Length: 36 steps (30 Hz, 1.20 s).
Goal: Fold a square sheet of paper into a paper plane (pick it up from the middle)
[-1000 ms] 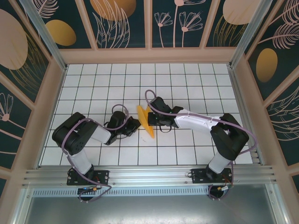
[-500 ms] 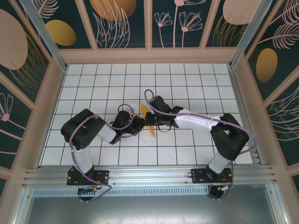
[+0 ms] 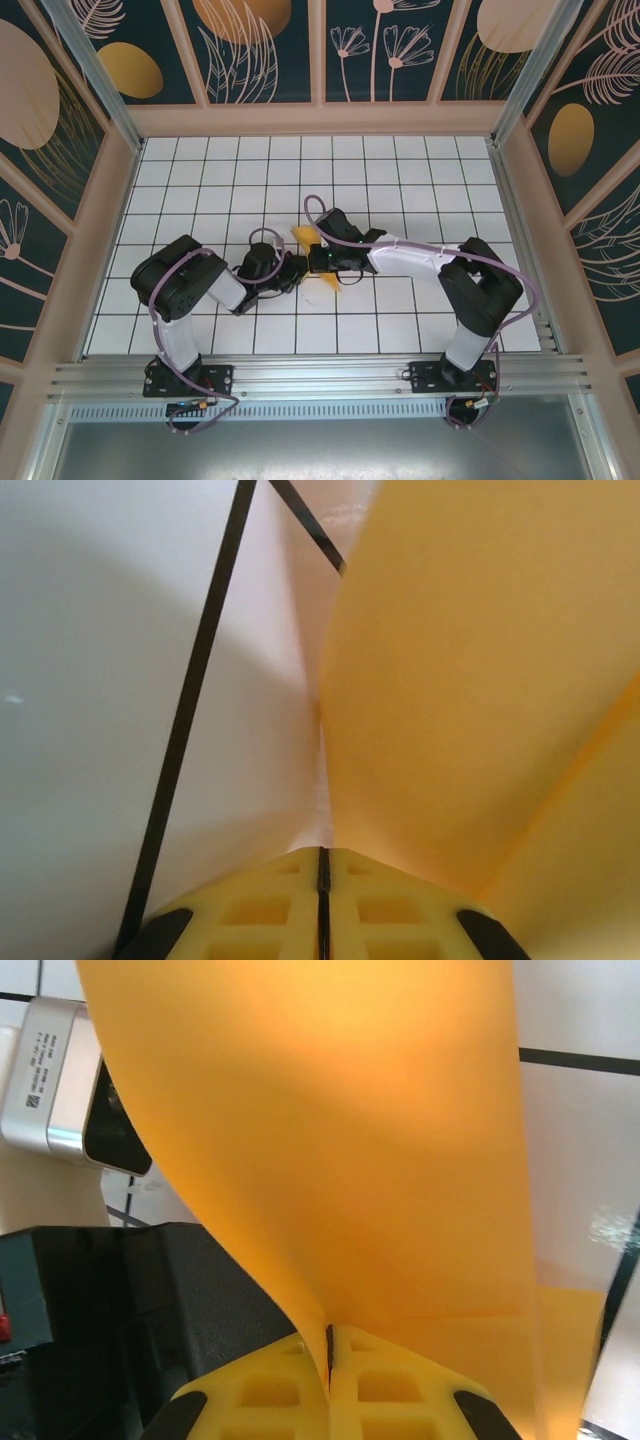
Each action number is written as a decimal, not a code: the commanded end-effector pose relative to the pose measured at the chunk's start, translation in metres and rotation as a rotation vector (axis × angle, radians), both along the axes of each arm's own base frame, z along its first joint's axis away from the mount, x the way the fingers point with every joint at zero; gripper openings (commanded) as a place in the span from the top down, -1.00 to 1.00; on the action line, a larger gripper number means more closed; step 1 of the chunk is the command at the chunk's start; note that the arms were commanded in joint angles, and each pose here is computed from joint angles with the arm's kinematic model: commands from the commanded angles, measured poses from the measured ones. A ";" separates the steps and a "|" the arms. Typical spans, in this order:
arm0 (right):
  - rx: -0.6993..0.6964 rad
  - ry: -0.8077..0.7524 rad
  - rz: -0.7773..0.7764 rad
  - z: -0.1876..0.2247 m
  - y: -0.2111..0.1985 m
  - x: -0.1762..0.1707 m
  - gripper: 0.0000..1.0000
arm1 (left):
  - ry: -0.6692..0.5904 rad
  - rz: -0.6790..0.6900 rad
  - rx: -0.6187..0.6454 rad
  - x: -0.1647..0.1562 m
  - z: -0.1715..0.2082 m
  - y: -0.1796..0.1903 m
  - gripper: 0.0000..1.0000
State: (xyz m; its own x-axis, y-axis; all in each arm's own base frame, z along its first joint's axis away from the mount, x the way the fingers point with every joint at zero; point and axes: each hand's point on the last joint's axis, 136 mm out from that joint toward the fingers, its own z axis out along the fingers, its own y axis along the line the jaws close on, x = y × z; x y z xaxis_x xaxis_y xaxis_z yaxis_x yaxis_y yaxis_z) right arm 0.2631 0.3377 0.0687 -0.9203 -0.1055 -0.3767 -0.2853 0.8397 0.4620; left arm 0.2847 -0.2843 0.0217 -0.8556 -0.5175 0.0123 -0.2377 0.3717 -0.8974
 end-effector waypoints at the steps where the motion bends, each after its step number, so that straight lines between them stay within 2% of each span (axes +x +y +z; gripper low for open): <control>1: 0.032 0.032 0.022 -0.008 0.008 -0.002 0.90 | 0.029 0.039 0.046 -0.010 -0.011 0.014 0.73; 10: 0.108 0.098 0.048 -0.017 0.015 -0.004 0.89 | 0.055 0.144 0.134 -0.025 -0.022 0.051 0.67; 16: 0.142 0.134 0.074 -0.025 0.022 -0.006 0.89 | 0.022 0.199 0.240 -0.026 -0.012 0.074 0.64; 19: 0.168 0.148 0.089 -0.026 0.025 -0.007 0.88 | -0.013 0.218 0.270 -0.022 -0.002 0.080 0.53; 21: 0.194 0.158 0.099 -0.025 0.026 -0.007 0.88 | -0.051 0.209 0.272 -0.017 0.009 0.077 0.47; 25: 0.219 0.161 0.117 -0.024 0.025 -0.007 0.88 | -0.108 0.203 0.267 -0.003 0.029 0.073 0.22; 30: 0.222 0.143 0.144 -0.022 0.024 -0.006 0.86 | -0.157 0.244 0.181 0.017 0.056 0.072 -0.03; 36: 0.226 0.135 0.159 -0.022 0.026 -0.006 0.82 | -0.156 0.204 0.116 0.034 0.067 0.053 -0.16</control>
